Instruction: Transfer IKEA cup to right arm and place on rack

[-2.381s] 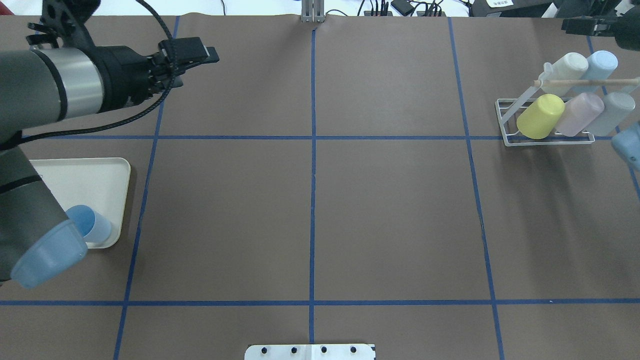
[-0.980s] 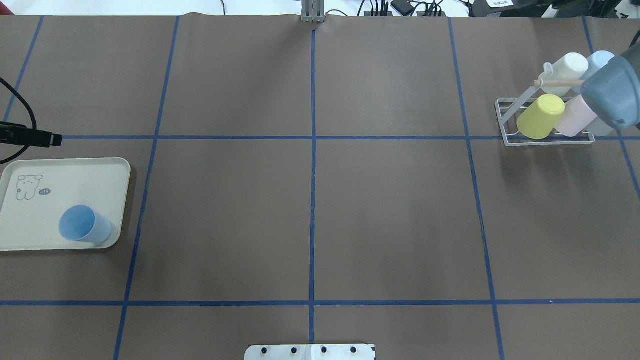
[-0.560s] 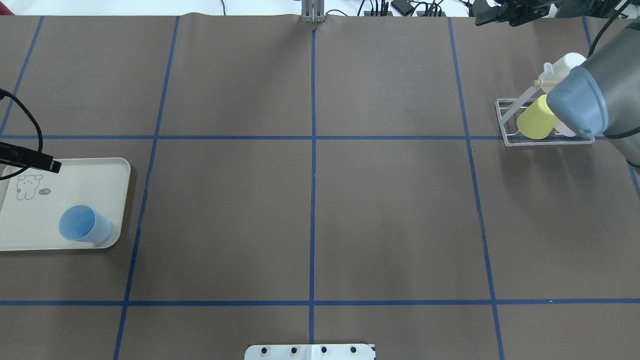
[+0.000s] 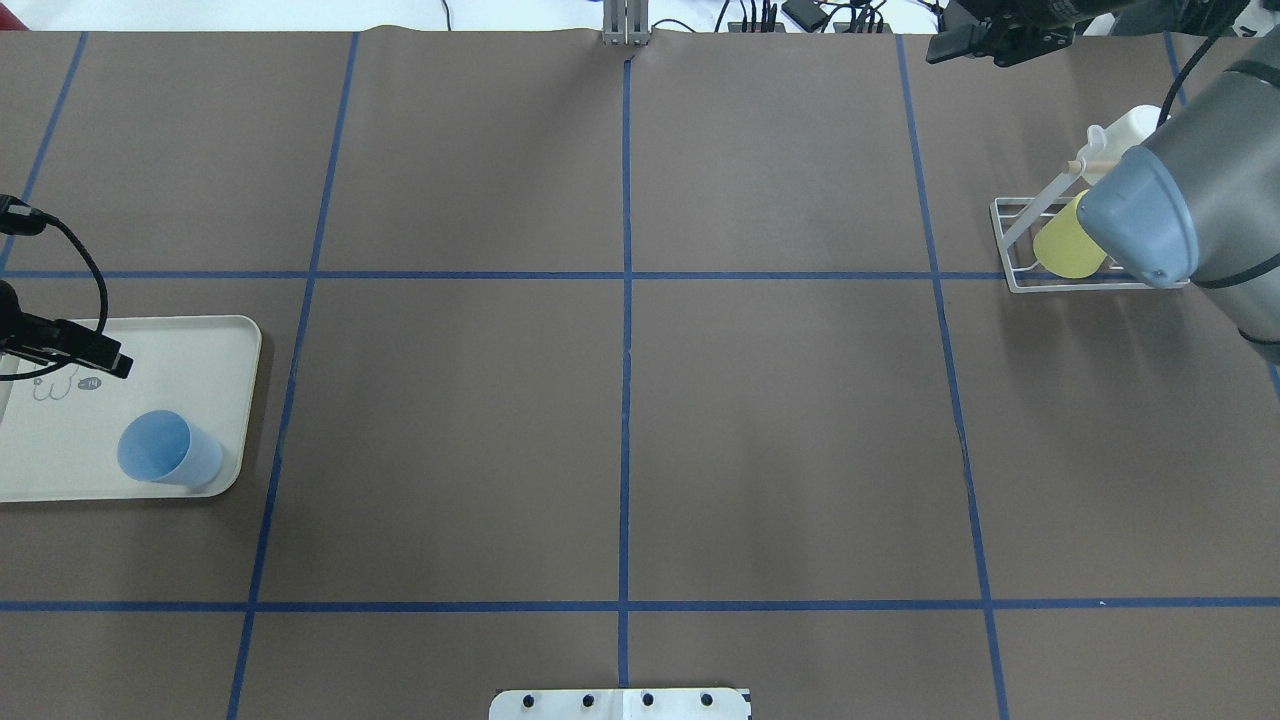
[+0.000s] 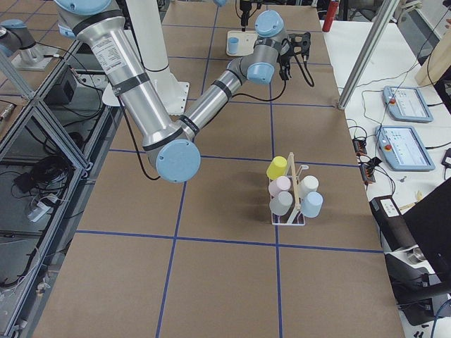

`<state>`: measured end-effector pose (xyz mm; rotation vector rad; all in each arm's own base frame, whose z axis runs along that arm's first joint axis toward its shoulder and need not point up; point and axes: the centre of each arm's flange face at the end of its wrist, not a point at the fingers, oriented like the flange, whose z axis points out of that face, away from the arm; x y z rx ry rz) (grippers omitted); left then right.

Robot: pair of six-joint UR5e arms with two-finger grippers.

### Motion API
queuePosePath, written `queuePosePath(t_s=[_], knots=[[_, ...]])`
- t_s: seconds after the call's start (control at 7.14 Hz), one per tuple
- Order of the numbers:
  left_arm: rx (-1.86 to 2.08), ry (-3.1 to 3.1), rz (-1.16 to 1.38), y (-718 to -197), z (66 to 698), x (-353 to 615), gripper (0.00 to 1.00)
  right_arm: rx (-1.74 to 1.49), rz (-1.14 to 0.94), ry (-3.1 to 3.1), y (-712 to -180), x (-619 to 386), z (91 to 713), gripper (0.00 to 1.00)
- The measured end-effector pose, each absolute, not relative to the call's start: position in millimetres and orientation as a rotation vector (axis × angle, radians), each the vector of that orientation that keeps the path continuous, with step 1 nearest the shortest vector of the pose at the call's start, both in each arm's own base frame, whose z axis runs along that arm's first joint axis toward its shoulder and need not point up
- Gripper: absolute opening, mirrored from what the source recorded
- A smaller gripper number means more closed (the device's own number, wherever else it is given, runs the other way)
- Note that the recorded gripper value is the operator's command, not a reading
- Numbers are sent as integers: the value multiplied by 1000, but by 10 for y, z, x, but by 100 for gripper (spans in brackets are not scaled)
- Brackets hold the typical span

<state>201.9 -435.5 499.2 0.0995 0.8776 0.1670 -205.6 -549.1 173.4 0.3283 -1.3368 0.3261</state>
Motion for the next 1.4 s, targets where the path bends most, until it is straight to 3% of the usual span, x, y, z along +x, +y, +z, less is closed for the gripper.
queuePosePath(t_s=[0.98,1.12,1.4], knots=[[27,862,247,-4111,5175,2418,90,325,329,-1355,-5463,-2099,1723,100],[25,863,249,-4101,5175,2419,78,324,329,-1354,-5468,-2102,1726,100],[18,864,256,-4063,5177,2437,77,325,328,-1355,-5468,-2106,1722,100]])
